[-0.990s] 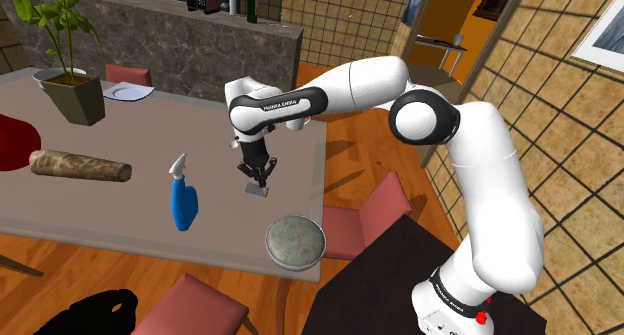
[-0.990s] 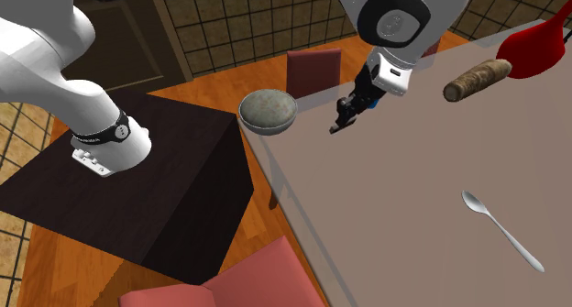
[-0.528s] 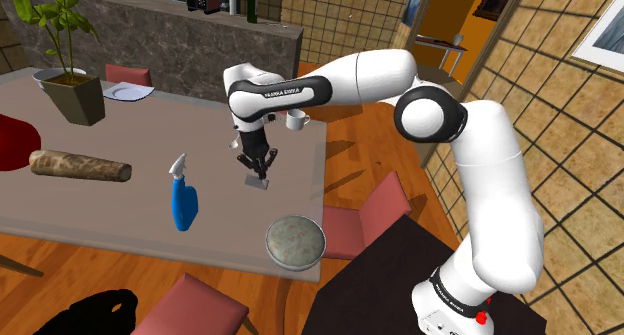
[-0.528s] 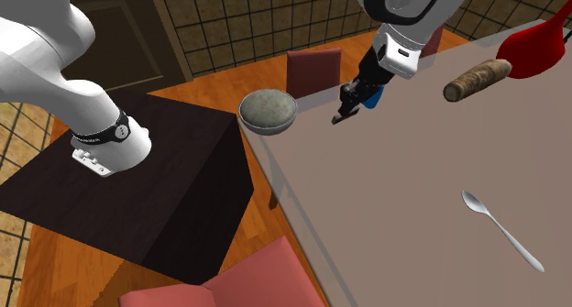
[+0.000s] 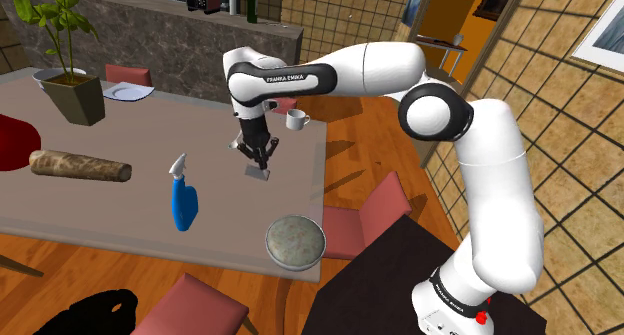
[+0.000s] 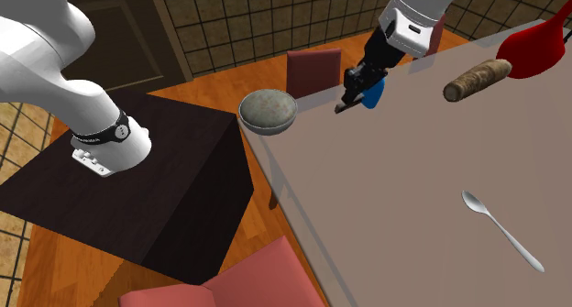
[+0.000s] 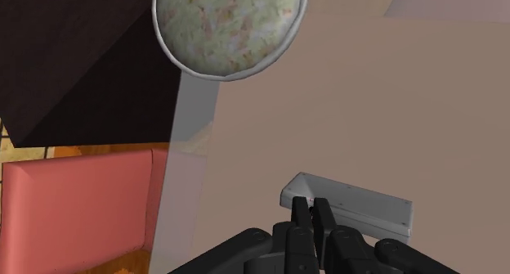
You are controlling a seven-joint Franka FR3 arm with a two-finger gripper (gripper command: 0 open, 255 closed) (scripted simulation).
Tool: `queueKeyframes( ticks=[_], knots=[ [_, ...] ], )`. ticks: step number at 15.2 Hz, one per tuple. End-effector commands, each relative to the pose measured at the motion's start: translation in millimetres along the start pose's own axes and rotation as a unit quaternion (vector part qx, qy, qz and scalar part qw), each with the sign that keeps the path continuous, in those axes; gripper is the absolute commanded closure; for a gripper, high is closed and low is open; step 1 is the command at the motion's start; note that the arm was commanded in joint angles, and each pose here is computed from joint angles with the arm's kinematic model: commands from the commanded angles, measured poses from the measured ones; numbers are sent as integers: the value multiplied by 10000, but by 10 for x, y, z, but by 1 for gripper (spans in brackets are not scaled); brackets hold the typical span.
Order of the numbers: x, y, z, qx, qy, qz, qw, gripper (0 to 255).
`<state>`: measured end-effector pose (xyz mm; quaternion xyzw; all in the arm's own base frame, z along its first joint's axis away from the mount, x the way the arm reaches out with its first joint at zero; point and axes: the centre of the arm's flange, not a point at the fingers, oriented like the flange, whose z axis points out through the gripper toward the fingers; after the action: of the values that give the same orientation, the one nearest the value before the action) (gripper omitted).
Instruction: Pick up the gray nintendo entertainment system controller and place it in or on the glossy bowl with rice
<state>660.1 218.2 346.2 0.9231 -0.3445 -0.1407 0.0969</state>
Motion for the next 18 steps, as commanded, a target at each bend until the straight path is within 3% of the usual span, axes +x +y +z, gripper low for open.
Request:
queueKeyframes(
  ticks=[1, 4, 18],
  knots=[
    [-20, 36, -101, -2, -1, 0, 10000, 255],
    [-43, 68, -210, -2, -2, 0, 10000, 255],
    [-1595, 979, 209, -2, -1, 0, 10000, 255]
  ],
)
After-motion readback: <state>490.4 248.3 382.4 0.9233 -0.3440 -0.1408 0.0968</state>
